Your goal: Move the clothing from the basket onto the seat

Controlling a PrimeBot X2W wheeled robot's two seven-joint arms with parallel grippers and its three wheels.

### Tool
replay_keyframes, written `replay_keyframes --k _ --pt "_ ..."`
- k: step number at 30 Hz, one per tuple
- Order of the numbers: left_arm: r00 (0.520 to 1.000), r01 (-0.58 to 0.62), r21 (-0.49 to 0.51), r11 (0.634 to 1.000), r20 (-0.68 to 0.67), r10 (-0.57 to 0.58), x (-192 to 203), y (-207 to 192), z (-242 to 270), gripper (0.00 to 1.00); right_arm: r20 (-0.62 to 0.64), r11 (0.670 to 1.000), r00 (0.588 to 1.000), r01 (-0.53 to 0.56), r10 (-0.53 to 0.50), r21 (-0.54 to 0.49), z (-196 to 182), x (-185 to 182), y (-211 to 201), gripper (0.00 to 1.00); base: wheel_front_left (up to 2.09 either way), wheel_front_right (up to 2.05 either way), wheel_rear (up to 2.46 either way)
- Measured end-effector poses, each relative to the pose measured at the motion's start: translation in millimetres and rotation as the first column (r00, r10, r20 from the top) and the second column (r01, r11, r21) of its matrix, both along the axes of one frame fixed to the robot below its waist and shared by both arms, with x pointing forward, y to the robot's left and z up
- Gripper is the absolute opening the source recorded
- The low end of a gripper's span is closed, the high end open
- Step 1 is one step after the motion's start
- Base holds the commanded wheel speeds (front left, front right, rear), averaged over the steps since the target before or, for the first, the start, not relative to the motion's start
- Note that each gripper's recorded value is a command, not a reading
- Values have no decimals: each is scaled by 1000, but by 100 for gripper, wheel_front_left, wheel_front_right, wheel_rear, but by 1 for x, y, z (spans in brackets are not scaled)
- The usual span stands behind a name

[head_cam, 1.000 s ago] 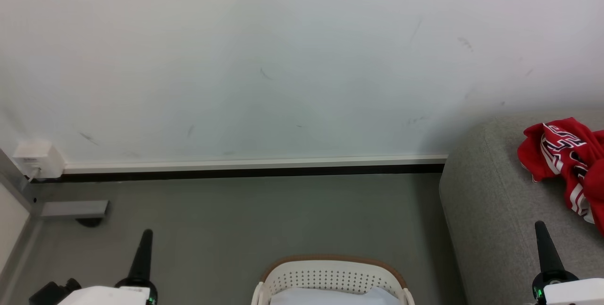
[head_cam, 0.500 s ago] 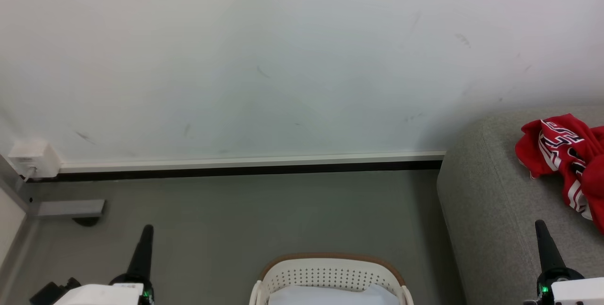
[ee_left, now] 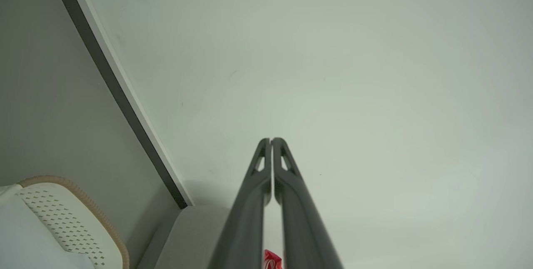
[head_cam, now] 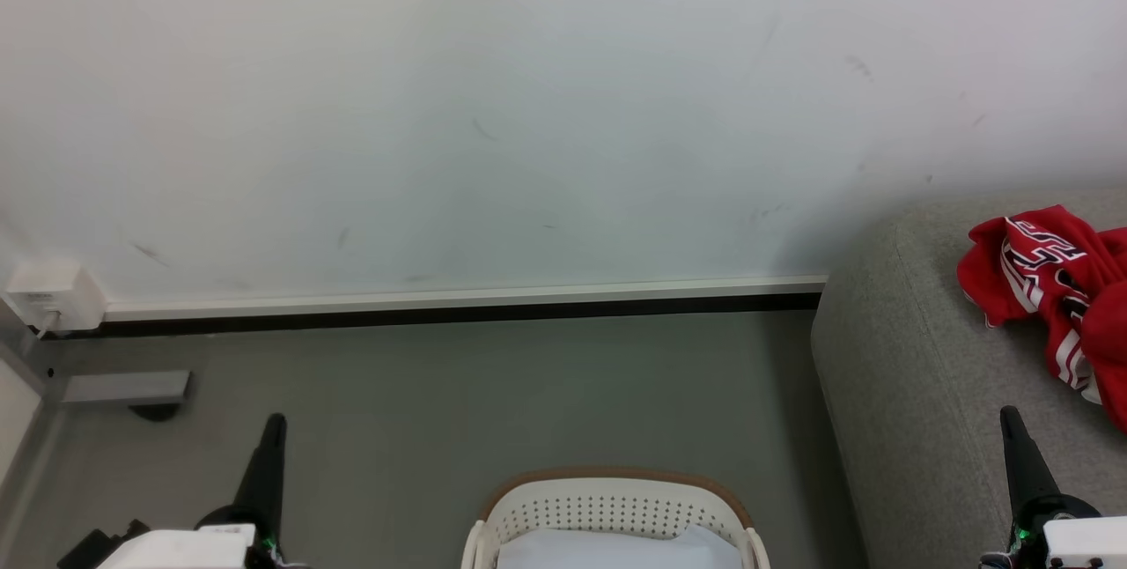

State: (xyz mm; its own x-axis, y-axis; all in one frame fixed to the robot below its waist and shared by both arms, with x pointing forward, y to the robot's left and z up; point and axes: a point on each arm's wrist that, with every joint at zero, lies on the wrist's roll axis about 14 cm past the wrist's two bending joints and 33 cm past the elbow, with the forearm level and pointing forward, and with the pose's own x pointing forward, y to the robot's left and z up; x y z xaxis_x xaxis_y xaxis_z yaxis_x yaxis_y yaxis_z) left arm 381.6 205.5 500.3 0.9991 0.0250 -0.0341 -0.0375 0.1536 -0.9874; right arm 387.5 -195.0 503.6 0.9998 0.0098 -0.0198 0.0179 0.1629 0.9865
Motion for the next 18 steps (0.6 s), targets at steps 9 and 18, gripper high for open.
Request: replay_keyframes --k 9,18 --pt "1000 9 -69 998 9 -8 3 -2 1 0 2 997 1000 4 -4 71 0 0 -2 0 0 0 0" --pt "1000 19 -121 993 19 -17 5 -5 3 0 3 992 1000 8 -8 125 -1 0 -4 0 0 0 0"
